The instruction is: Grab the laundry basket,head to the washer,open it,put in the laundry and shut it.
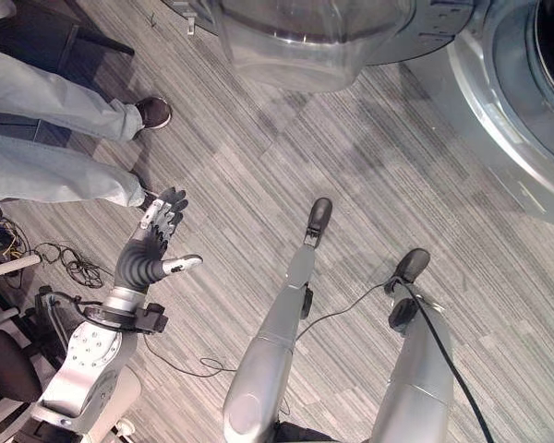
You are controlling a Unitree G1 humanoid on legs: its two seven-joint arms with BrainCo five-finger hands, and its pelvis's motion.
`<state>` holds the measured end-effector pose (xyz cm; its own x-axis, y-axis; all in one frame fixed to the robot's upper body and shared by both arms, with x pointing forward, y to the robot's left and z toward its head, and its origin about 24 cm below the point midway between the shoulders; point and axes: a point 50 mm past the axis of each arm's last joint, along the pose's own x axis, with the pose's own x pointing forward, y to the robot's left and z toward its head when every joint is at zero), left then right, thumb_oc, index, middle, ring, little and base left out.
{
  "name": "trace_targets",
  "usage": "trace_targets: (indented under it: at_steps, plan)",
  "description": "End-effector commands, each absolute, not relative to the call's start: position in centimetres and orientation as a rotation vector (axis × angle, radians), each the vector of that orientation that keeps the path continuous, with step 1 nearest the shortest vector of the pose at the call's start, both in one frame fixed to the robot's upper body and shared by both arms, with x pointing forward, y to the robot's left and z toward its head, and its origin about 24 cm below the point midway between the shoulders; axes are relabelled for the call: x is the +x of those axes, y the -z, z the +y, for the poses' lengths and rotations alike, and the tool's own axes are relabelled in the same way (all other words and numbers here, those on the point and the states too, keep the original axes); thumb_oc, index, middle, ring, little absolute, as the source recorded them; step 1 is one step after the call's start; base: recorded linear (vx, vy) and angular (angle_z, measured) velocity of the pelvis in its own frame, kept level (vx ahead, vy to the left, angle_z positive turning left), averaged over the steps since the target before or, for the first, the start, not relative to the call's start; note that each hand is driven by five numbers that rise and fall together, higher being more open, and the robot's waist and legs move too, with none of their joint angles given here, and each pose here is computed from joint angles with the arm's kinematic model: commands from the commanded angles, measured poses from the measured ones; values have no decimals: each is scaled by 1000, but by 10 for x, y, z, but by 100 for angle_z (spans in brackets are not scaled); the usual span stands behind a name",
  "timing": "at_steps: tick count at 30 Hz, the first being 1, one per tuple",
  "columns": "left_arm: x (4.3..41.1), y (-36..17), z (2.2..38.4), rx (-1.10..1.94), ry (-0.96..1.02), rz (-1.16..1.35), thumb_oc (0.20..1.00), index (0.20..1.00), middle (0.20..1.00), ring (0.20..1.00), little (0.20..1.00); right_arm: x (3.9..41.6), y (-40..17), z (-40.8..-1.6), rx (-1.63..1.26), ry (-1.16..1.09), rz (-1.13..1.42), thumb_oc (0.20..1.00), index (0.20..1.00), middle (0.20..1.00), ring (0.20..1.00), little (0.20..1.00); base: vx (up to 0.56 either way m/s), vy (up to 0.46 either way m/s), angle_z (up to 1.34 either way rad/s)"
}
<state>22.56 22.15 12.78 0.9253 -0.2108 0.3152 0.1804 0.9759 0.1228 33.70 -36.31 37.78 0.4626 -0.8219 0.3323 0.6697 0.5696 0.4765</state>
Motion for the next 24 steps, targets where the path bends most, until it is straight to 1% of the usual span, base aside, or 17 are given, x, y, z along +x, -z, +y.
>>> trace_targets:
  at_steps: [1,3,5,6,8,9,10,12,13,14,16,21,22,24]
  plan:
    - [223,-122,220,60,207,-315,1000,1000,1000,1000,1000,322,-411,-368,-40,891,-536,1000,1000,1000,1000,1000,-29,-27,-4]
    - [221,-121,220,56,212,-311,1000,1000,1000,1000,1000,336,-396,-360,-137,869,-495,1000,1000,1000,1000,1000,-34,0,-8]
    - [220,-120,221,56,208,-308,1000,1000,1000,1000,1000,341,-388,-356,-106,846,-511,1000,1000,1000,1000,1000,-18,24,-9]
    - [223,-120,220,36,190,-318,1000,1000,1000,1000,1000,352,-378,-341,-22,739,-591,1000,1000,1000,1000,1000,-10,28,-10]
    - [222,-119,221,44,193,-311,1000,1000,1000,1000,1000,353,-371,-343,-14,743,-584,1000,1000,1000,1000,1000,-10,26,-17]
    - [222,-112,220,35,183,-290,1000,1000,1000,1000,1000,358,-359,-320,66,584,-708,1000,1000,1000,1000,1000,-16,36,-22]
    - [222,-107,219,31,192,-275,1000,1000,1000,1000,1000,358,-353,-310,107,515,-757,1000,1000,1000,1000,1000,-20,40,-16]
    - [222,-105,219,39,201,-266,1000,1000,1000,1000,1000,358,-336,-310,161,498,-758,1000,1000,1000,1000,1000,-19,25,-10]
    - [222,-106,222,44,195,-276,1000,1000,1000,1000,1000,361,-310,-298,199,449,-744,1000,1000,1000,1000,1000,-36,58,-14]
    - [223,-107,223,45,185,-281,1000,1000,1000,1000,1000,364,-297,-291,215,426,-720,1000,1000,1000,1000,1000,-49,86,-9]
    - [221,-107,226,53,176,-279,1000,1000,1000,1000,1000,367,-263,-278,179,402,-648,1000,1000,1000,1000,1000,-36,76,-1]
    - [216,-113,232,70,165,-303,1000,1000,1000,1000,1000,365,-194,-241,-104,280,-474,1000,1000,1000,1000,1000,-43,103,-17]
    - [216,-114,231,63,168,-307,1000,1000,1000,1000,1000,361,-168,-228,-95,235,-418,1000,1000,1000,1000,1000,-41,154,-22]
    - [216,-115,231,72,171,-310,1000,1000,1000,1000,1000,358,-157,-222,-80,215,-393,1000,1000,1000,1000,1000,-16,92,-16]
